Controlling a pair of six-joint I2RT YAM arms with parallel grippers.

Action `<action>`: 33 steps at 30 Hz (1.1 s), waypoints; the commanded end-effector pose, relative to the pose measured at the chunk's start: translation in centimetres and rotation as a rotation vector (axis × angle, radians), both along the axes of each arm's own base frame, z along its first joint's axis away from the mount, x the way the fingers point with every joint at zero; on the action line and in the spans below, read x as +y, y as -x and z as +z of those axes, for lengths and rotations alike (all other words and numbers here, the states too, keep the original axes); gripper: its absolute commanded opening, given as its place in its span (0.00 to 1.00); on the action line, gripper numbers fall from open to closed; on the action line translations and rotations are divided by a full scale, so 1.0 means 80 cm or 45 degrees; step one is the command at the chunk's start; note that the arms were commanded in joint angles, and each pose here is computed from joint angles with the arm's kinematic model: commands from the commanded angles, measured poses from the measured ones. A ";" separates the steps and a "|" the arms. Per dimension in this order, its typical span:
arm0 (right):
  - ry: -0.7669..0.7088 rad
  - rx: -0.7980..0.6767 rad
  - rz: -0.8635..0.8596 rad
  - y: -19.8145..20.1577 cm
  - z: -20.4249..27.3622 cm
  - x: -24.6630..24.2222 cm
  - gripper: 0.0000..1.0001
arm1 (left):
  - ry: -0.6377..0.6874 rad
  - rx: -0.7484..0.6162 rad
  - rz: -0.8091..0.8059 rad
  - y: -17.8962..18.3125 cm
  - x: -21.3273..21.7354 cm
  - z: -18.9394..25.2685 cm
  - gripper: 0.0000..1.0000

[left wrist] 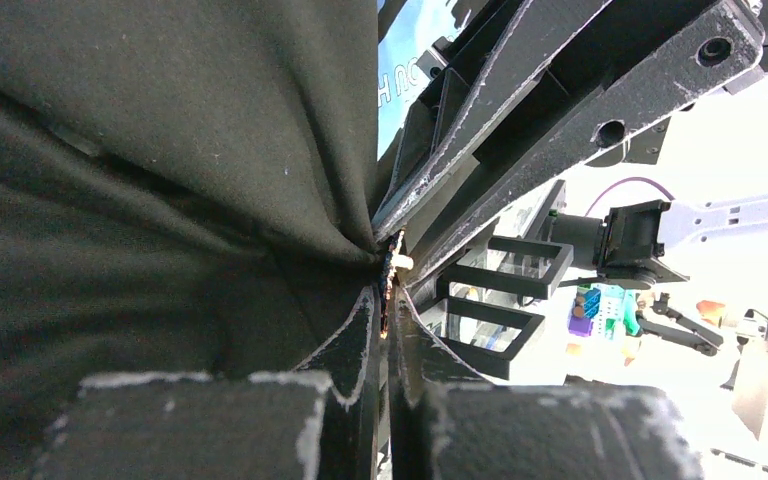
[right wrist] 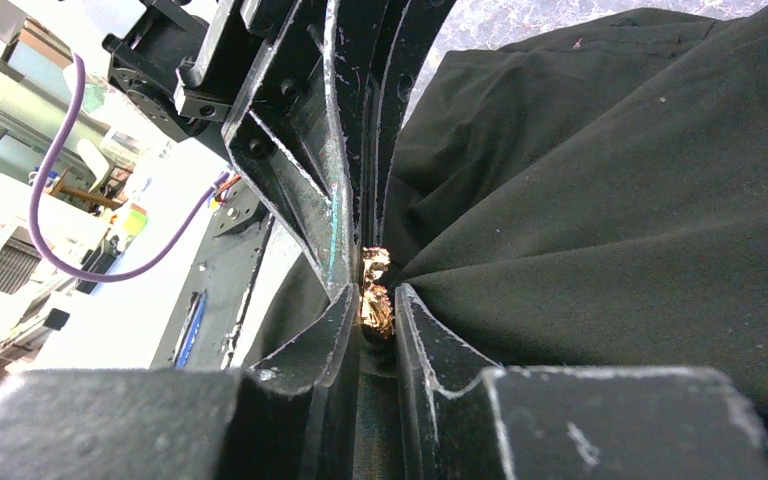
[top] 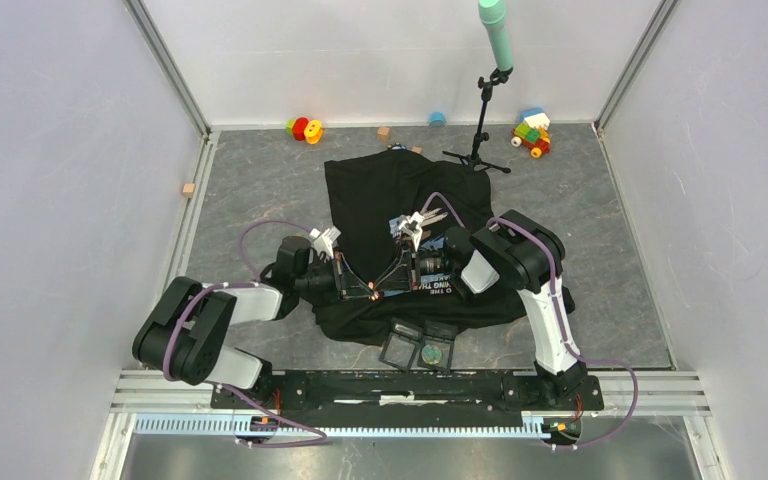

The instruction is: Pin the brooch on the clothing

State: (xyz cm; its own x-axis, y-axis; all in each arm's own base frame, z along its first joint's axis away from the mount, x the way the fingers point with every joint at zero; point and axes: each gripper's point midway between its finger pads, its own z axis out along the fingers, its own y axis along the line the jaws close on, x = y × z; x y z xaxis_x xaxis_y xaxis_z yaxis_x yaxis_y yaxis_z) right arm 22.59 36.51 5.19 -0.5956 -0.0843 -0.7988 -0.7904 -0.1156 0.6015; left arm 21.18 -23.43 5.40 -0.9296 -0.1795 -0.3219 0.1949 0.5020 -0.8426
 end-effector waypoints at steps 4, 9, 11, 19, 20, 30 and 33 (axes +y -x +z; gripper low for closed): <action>-0.120 -0.154 0.043 0.007 0.037 0.010 0.24 | -0.004 0.012 0.049 -0.013 0.004 0.009 0.02; -0.101 -0.149 0.042 0.006 0.032 0.011 0.24 | 0.008 0.008 0.037 -0.016 0.002 0.011 0.02; -0.079 -0.149 0.038 0.004 0.026 0.011 0.23 | 0.012 0.003 0.032 -0.017 0.000 0.013 0.02; -0.035 -0.158 0.046 0.004 0.015 0.015 0.23 | 0.024 0.005 0.015 -0.022 -0.004 0.015 0.02; -0.035 -0.158 0.046 0.004 0.015 0.015 0.23 | 0.025 0.009 0.015 -0.023 -0.004 0.014 0.02; -0.029 -0.152 0.052 0.004 0.012 0.015 0.23 | 0.040 0.018 -0.014 -0.022 -0.012 0.014 0.02; -0.027 -0.148 0.060 0.005 0.012 0.015 0.23 | 0.039 0.026 -0.020 -0.022 -0.013 0.012 0.02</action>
State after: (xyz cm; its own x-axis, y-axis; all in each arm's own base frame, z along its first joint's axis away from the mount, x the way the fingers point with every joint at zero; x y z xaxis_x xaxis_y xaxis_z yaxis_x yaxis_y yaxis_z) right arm 22.44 36.73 3.94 -0.5752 -0.1146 -0.8100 -0.8048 -0.0980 0.5854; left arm 21.25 -23.20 4.26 -0.9541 -0.1748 -0.2433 0.1192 0.5236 -0.8436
